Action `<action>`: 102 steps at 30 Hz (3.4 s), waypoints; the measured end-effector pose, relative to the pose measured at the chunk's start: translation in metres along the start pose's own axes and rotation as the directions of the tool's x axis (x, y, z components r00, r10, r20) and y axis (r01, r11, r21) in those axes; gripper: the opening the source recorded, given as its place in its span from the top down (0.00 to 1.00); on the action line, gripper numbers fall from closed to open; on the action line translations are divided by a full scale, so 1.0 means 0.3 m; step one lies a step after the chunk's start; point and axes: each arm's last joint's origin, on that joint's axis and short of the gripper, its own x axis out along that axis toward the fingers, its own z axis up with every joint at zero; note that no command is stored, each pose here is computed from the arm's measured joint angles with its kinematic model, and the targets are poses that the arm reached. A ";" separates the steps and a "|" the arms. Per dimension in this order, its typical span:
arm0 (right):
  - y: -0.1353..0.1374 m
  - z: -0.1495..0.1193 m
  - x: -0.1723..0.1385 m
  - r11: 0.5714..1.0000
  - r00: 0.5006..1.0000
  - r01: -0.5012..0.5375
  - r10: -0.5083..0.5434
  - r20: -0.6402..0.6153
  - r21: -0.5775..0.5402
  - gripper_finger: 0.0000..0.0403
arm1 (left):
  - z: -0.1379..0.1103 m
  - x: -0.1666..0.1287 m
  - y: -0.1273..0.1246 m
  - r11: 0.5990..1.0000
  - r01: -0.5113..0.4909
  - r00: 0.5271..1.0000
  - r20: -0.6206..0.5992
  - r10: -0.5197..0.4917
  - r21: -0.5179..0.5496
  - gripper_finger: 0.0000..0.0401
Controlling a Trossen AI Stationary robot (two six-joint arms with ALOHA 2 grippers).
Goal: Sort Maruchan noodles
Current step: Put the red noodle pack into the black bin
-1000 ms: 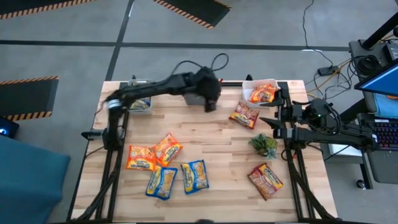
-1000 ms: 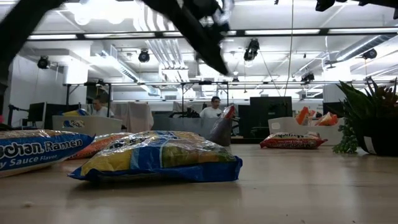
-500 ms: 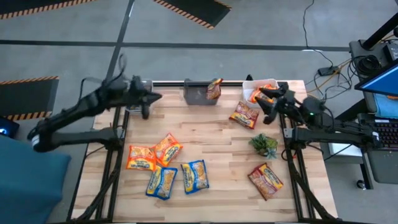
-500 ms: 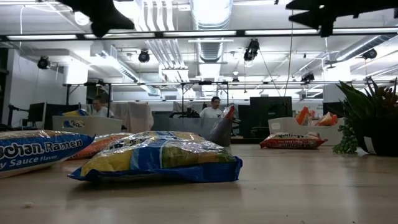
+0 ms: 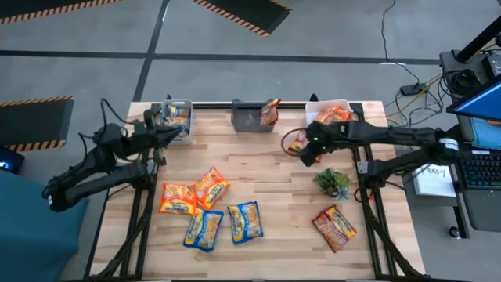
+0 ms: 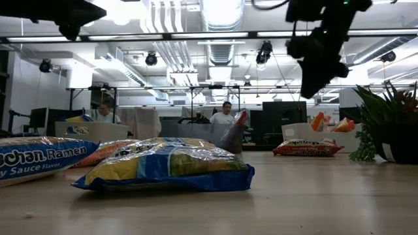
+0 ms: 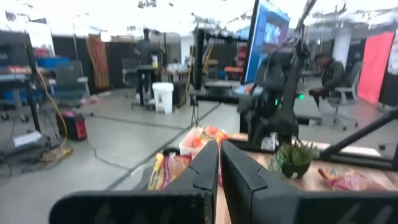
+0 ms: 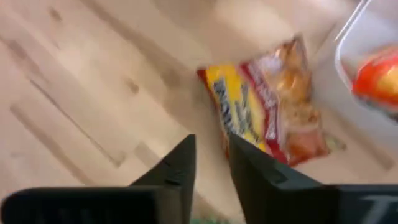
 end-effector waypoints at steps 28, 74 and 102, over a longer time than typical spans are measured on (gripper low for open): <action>0.109 0.128 0.419 0.938 0.923 0.227 -0.293 -0.248 -0.263 0.98 | 0.019 -0.038 -0.004 1.000 -0.009 0.996 0.092 0.007 0.018 1.00; 0.302 0.073 0.506 0.782 0.996 -0.069 0.087 -0.002 -0.620 0.70 | 0.018 -0.029 -0.003 0.997 -0.018 0.994 0.106 0.010 0.070 1.00; 0.114 0.511 0.460 0.977 0.443 -0.121 0.209 0.872 -0.173 0.94 | 0.018 -0.040 -0.004 0.998 -0.014 0.994 0.111 0.007 0.056 1.00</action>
